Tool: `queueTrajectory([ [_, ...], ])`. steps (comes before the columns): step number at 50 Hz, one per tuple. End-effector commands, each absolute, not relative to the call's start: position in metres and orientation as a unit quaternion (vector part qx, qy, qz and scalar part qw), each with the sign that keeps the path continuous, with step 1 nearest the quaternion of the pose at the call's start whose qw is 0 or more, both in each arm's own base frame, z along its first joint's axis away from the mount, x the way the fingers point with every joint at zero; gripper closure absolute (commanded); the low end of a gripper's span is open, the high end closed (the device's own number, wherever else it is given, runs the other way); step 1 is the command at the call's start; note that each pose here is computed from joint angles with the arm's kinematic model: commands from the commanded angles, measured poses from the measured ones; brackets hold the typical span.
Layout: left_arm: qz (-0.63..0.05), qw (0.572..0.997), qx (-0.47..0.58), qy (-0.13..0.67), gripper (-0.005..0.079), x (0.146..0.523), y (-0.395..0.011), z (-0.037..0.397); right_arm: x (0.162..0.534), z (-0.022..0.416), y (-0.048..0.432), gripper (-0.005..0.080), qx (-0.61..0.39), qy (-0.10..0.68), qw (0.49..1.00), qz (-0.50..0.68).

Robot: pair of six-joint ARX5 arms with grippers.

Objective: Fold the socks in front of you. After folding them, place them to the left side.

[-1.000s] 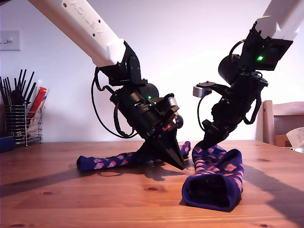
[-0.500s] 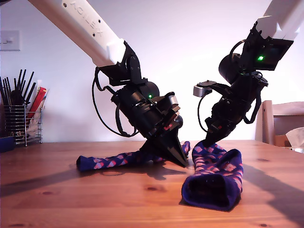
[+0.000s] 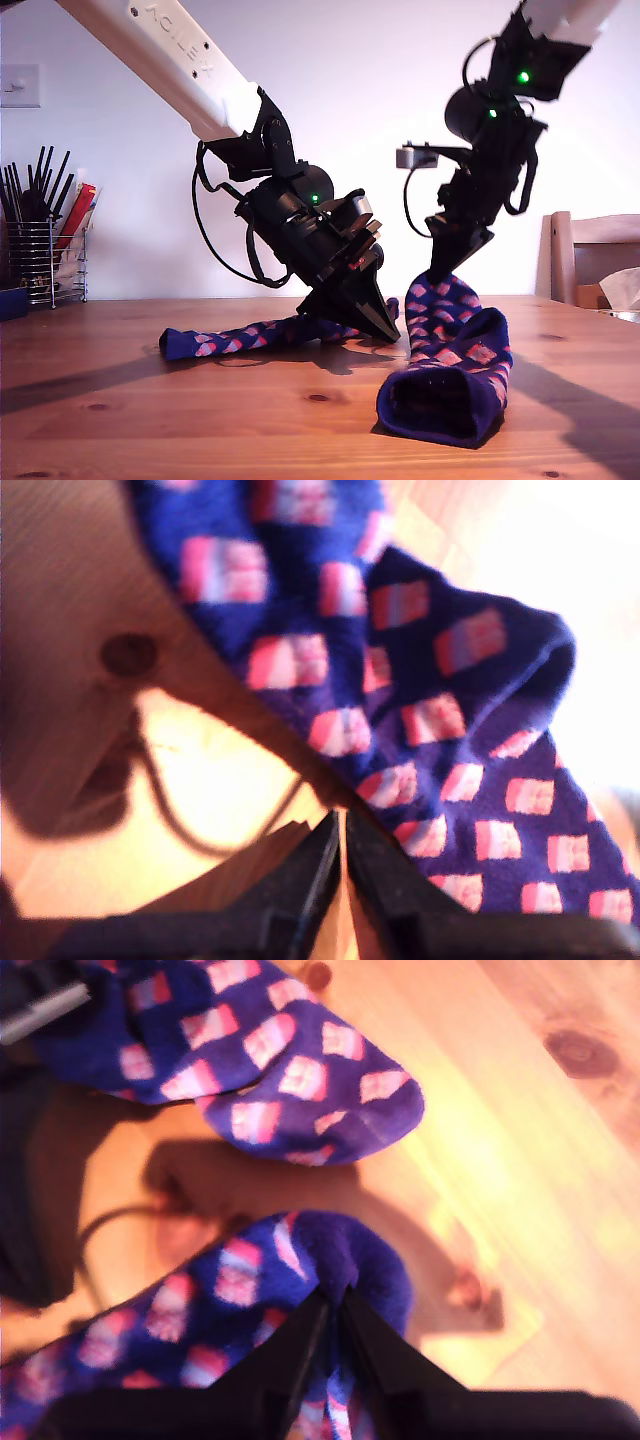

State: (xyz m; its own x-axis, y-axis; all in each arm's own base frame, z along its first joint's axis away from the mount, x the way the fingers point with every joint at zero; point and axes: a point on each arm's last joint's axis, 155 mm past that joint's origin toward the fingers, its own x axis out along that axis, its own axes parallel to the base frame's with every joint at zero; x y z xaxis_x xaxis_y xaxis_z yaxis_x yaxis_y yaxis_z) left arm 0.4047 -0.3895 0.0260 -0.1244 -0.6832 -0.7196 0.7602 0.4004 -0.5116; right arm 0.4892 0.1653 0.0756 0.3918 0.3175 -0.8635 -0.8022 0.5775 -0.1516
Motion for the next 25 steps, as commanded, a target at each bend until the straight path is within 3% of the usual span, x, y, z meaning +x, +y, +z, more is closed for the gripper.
queueTrajectory([
  [1,-0.544,0.660,0.032,0.517,0.0766,0.407,-0.391,0.020,0.480,0.072,0.170,0.0765,-0.291,0.433,0.773,0.362],
  [12,-0.546,0.666,0.033,0.506,0.0766,0.412,-0.392,0.034,0.454,0.082,0.178,0.0765,-0.298,0.458,0.753,0.367],
  [25,-0.545,0.653,0.027,0.525,0.0766,0.401,-0.387,0.041,0.465,0.125,0.163,0.0765,-0.335,0.421,0.782,0.315],
])
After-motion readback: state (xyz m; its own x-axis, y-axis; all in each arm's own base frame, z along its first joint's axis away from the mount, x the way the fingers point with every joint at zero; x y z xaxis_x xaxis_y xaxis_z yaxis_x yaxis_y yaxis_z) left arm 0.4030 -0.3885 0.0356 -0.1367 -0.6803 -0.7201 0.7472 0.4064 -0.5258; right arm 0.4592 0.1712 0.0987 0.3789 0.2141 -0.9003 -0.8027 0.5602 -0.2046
